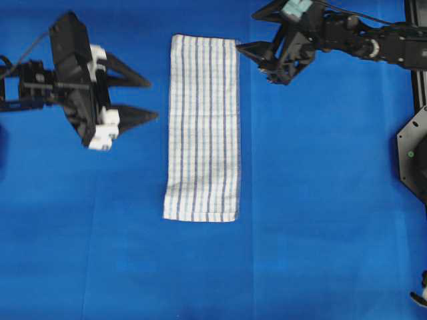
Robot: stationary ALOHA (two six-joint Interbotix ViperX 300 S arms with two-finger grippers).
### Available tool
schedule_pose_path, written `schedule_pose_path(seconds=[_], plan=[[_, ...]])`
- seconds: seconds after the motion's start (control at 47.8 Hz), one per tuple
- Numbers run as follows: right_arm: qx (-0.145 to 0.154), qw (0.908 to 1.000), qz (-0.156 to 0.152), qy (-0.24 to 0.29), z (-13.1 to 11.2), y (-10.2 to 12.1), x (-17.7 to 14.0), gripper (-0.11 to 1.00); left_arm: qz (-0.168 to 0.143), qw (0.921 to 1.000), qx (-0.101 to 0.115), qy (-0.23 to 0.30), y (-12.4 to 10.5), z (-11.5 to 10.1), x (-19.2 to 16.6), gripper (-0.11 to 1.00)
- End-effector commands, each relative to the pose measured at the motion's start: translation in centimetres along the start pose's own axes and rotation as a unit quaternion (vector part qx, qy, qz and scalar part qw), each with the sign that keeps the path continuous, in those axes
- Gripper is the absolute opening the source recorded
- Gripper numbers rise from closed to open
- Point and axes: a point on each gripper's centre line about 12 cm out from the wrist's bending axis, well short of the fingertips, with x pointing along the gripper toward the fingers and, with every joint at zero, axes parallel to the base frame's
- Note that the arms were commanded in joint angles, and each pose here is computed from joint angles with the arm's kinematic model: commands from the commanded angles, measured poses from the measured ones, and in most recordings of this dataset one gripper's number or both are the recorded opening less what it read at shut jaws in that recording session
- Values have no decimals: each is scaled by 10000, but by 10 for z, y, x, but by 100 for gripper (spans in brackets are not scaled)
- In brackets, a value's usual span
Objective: Fold the blue towel.
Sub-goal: 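Lay the strip down vertically and open both grippers, then move both grippers to the strip's top corners and pinch them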
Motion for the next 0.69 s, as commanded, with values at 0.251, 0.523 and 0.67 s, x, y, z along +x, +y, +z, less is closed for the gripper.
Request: schedule_pose_path(seconds=[0.251,0.523,0.67], plan=[[71,9997,1,-231,9,1,-11,87,82,9999,64,-106,5,9,2,73],[67,9991,-197,-359,8,-5,-4,87,460,9987,136,-165,31,16,21,73],[57,9989,-367,-293,1,-10,10,87,792,9966,226,-63,57,13,45,73]])
